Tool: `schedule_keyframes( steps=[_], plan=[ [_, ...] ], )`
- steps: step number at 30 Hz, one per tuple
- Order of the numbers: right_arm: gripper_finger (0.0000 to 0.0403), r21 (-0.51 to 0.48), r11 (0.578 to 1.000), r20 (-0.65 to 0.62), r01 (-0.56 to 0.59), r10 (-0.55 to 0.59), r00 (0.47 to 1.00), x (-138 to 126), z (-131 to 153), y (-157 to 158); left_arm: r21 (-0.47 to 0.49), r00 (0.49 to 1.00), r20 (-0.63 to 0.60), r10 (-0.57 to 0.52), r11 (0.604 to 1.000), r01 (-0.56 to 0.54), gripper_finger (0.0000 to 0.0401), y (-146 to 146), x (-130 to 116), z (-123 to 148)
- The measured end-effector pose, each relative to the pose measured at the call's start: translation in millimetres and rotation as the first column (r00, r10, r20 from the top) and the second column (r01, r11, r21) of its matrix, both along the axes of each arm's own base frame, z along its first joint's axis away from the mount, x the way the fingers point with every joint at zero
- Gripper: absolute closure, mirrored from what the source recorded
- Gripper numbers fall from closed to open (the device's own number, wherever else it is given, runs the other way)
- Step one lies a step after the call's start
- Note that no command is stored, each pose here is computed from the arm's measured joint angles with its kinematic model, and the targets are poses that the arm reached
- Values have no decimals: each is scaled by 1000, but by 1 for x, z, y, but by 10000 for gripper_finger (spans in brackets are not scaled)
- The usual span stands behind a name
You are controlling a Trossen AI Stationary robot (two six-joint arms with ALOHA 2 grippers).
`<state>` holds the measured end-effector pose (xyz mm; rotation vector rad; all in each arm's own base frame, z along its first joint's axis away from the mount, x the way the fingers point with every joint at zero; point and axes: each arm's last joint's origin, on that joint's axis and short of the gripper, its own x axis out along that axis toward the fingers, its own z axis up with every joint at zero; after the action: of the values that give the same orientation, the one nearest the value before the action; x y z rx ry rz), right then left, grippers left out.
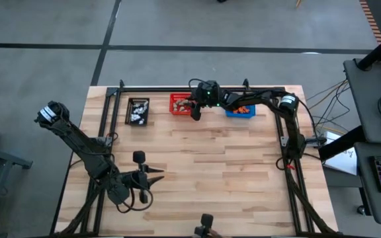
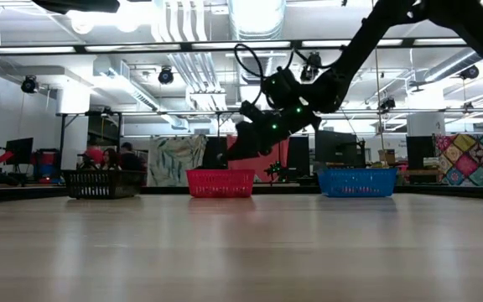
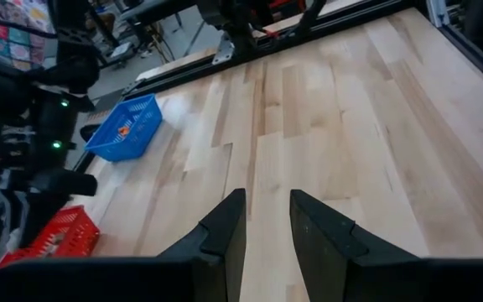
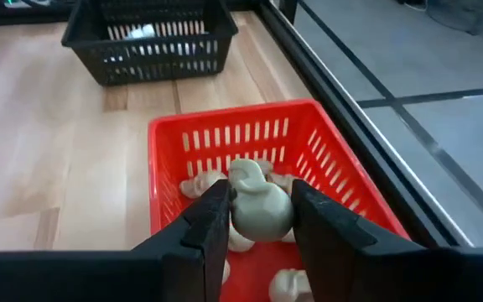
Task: Sort Halloween decoration
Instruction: Put the white skull toy into the red bin, then return to Home Position
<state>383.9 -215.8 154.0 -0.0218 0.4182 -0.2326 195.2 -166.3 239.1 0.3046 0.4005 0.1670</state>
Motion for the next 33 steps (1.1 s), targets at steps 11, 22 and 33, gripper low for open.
schedule_keyframes(
  steps=[11,22,33],
  plan=[
    [239,29,1000,-13,12,-12,1000,-1,-3,0,0,1000,3,6,1000,-6,324,0,0,0],
    [235,28,982,75,-186,184,980,-1,44,32,81,1000,-29,0,997,2,325,16,16,2],
    [260,-134,914,106,-384,398,911,-20,84,117,128,988,5,-156,980,154,326,53,41,5]
  ],
)
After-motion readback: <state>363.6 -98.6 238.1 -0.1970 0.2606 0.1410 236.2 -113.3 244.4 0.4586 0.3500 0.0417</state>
